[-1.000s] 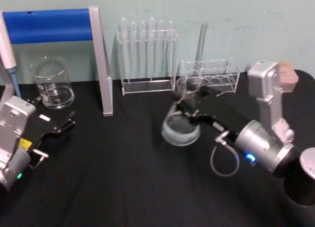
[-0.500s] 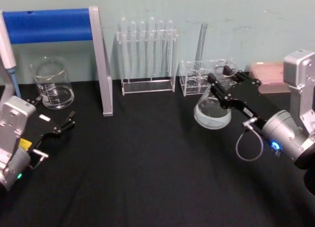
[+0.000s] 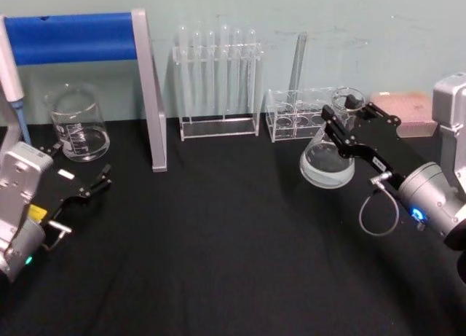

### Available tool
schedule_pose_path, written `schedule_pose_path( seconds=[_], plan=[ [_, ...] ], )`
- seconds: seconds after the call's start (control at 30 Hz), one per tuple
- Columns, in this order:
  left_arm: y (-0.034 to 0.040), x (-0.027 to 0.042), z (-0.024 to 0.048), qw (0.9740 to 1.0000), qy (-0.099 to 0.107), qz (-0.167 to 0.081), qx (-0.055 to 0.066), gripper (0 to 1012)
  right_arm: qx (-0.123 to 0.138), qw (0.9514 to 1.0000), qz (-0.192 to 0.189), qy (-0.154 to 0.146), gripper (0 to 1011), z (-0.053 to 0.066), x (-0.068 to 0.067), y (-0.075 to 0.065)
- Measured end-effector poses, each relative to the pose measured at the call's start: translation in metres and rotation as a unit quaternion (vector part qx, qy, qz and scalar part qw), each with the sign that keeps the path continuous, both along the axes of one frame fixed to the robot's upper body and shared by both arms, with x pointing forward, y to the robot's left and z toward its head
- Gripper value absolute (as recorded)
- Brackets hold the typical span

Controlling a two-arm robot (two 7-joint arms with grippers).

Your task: Grasp the erlenmeyer flask with one hand, shake it three times, then place it back.

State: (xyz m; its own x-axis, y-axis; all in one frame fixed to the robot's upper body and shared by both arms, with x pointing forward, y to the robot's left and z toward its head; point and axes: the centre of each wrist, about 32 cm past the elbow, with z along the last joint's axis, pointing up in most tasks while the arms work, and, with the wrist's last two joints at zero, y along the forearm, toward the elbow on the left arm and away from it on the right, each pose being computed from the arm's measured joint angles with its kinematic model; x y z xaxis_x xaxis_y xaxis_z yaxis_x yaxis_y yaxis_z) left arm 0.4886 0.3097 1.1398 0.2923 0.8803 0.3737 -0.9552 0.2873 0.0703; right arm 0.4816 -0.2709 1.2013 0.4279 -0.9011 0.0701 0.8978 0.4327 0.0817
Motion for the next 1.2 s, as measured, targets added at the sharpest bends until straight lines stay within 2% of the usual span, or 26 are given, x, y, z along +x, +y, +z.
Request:
schedule_pose_path(
  seconds=[0.17, 0.5, 0.73, 0.8, 0.9, 1.2],
  plan=[
    [0.0000, 0.0000, 0.0000, 1.0000, 0.000, 0.000, 0.000, 1001, 0.000, 0.9998, 0.019, 0.003, 456, -0.001, -0.001, 0.008],
    [0.0000, 0.0000, 0.0000, 1.0000, 0.000, 0.000, 0.000, 1001, -0.001, 0.9963, 0.086, 0.005, 456, 0.000, -0.003, 0.035],
    [0.0000, 0.0000, 0.0000, 1.0000, 0.000, 0.000, 0.000, 1001, -0.005, 0.9906, 0.136, 0.010, 456, -0.001, -0.006, 0.054],
    [0.0000, 0.0000, 0.0000, 1.0000, 0.000, 0.000, 0.000, 1001, -0.007, 0.9877, 0.156, 0.012, 456, -0.001, -0.008, 0.061],
    [0.0000, 0.0000, 0.0000, 1.0000, 0.000, 0.000, 0.000, 1001, -0.008, 0.9861, 0.165, 0.012, 456, -0.001, -0.009, 0.064],
    [0.0000, 0.0000, 0.0000, 1.0000, 0.000, 0.000, 0.000, 1001, -0.010, 0.9757, 0.218, 0.017, 456, -0.002, -0.018, 0.082]
  ],
)
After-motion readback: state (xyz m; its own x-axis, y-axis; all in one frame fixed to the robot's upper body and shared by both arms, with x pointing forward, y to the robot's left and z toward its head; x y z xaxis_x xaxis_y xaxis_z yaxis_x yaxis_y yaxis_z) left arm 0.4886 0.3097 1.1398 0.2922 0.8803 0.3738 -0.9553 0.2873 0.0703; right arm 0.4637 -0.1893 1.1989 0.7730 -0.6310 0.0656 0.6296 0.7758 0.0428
